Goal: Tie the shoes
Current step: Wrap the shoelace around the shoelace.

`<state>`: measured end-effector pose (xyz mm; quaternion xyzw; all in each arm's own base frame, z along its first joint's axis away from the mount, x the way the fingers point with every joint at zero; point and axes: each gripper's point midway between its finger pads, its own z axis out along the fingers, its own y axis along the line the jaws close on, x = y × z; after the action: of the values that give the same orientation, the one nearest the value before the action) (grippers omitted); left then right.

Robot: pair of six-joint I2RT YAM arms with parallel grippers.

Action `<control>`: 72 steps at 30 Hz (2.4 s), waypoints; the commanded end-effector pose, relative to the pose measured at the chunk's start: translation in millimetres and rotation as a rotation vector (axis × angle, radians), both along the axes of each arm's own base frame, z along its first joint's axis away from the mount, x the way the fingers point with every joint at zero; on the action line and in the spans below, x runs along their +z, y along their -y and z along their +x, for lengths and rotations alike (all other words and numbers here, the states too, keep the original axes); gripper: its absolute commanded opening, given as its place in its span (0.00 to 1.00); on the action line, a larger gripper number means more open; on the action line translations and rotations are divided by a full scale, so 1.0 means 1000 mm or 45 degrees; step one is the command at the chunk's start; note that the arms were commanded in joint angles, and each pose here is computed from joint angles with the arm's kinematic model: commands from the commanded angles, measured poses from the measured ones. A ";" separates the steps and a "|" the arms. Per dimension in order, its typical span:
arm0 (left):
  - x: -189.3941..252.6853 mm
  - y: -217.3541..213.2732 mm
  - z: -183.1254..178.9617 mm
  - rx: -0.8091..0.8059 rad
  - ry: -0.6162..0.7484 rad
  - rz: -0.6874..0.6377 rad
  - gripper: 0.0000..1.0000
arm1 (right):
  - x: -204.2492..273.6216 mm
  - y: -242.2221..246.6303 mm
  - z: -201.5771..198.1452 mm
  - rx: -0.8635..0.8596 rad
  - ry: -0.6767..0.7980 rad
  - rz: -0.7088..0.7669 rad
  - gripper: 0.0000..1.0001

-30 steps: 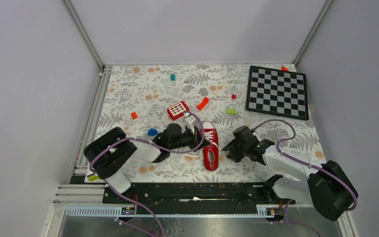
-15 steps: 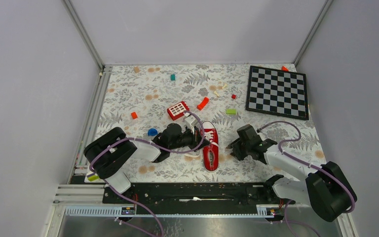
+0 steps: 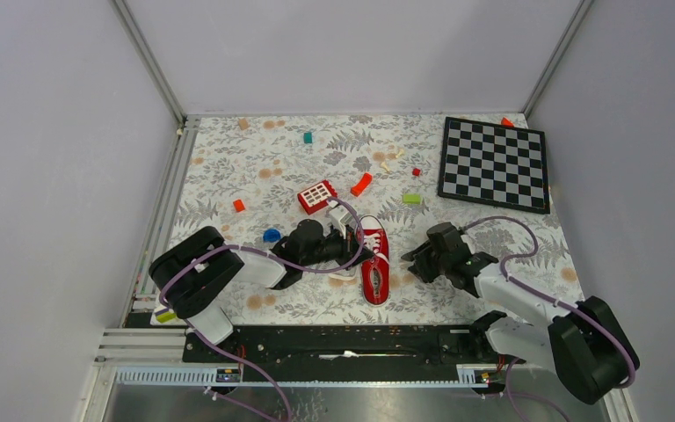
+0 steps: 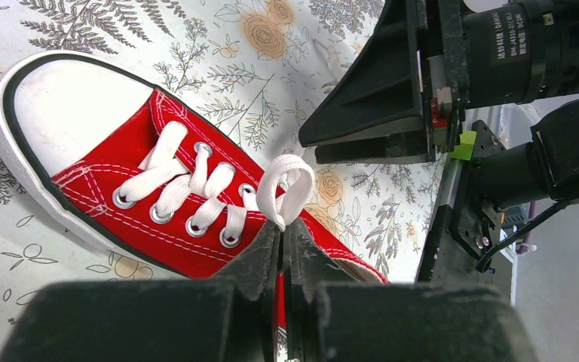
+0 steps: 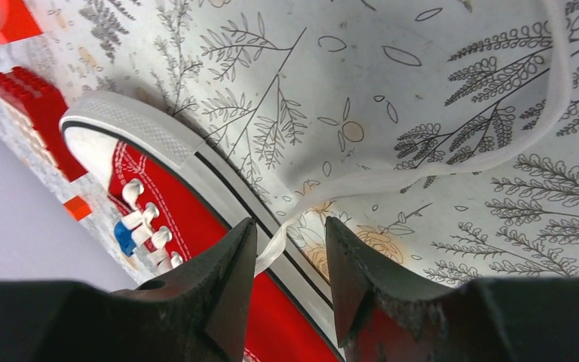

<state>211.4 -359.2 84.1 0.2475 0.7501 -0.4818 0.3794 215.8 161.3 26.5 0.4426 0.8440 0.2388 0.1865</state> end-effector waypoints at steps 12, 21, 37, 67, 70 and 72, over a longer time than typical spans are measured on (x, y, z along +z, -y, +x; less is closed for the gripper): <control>0.027 0.008 0.001 -0.052 0.081 -0.087 0.00 | -0.001 -0.007 0.007 -0.001 -0.005 0.038 0.47; 0.030 0.008 0.002 -0.049 0.088 -0.093 0.00 | -0.009 -0.004 0.010 -0.045 -0.074 -0.017 0.43; 0.031 0.006 0.000 -0.053 0.096 -0.099 0.00 | 0.016 -0.008 0.028 0.062 0.039 -0.077 0.00; 0.033 0.013 -0.002 -0.098 0.070 -0.113 0.00 | 0.131 -0.132 0.063 0.727 0.427 0.033 0.00; 0.032 0.014 -0.002 -0.100 0.065 -0.115 0.00 | 0.128 -0.135 0.059 0.742 0.417 0.039 0.00; 0.033 0.014 -0.002 -0.100 0.062 -0.118 0.00 | 0.126 -0.136 0.057 0.750 0.410 0.043 0.00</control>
<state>210.5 -359.5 87.7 0.2519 0.7458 -0.4891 0.3756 273.0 283.0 137.8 0.1630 0.8986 0.3381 0.2271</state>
